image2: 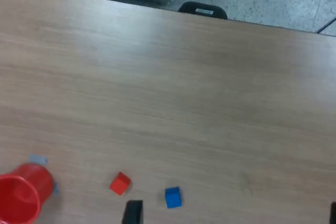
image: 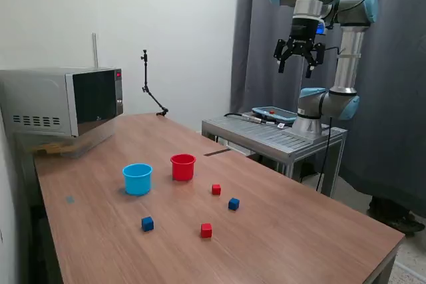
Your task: Place red objects in the red bin, and blue objects in the blue bin.
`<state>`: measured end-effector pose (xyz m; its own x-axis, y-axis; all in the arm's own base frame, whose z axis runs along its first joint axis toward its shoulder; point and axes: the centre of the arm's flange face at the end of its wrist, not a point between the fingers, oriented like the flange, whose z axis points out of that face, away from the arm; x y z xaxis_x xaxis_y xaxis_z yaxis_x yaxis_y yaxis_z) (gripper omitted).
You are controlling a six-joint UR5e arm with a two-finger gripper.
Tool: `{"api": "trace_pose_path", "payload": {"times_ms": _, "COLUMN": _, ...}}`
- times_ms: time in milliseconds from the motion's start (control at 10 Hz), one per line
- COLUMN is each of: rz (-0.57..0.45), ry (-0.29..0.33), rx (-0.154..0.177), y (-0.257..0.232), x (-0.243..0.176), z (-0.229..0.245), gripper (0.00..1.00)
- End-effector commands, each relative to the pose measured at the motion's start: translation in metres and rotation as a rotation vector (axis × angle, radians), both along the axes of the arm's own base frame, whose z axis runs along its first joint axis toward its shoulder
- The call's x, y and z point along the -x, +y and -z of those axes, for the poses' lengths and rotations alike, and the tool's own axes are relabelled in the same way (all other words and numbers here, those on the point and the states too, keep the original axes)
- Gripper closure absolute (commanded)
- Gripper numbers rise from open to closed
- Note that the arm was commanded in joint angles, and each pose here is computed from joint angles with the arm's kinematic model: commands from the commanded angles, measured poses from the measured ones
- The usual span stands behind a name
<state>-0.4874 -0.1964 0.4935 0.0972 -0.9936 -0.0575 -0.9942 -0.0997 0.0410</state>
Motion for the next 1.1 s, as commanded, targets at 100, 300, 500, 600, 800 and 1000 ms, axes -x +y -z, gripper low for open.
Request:
{"api": "trace_pose_path", "payload": {"times_ms": 100, "rz": -0.001, "ry": 0.027, "rx": -0.003, "y": -0.002, "x": 0.019, "z": 0.015, "gripper": 0.0}}
{"api": "trace_pose_path", "payload": {"times_ms": 300, "rz": -0.001, "ry": 0.039, "rx": -0.023, "y": -0.001, "x": 0.047, "z": 0.038, "gripper": 0.0}}
{"api": "trace_pose_path", "payload": {"times_ms": 500, "rz": -0.067, "ry": 0.075, "rx": -0.045, "y": 0.0, "x": 0.092, "z": 0.055, "gripper": 0.0}}
{"api": "trace_pose_path", "payload": {"times_ms": 600, "rz": -0.083, "ry": 0.112, "rx": -0.042, "y": -0.003, "x": 0.116, "z": 0.06, "gripper": 0.0}}
{"api": "trace_pose_path", "payload": {"times_ms": 800, "rz": -0.133, "ry": 0.119, "rx": -0.047, "y": -0.005, "x": 0.155, "z": 0.082, "gripper": 0.0}}
{"api": "trace_pose_path", "payload": {"times_ms": 1000, "rz": -0.138, "ry": 0.215, "rx": -0.066, "y": -0.003, "x": 0.189, "z": 0.096, "gripper": 0.0}}
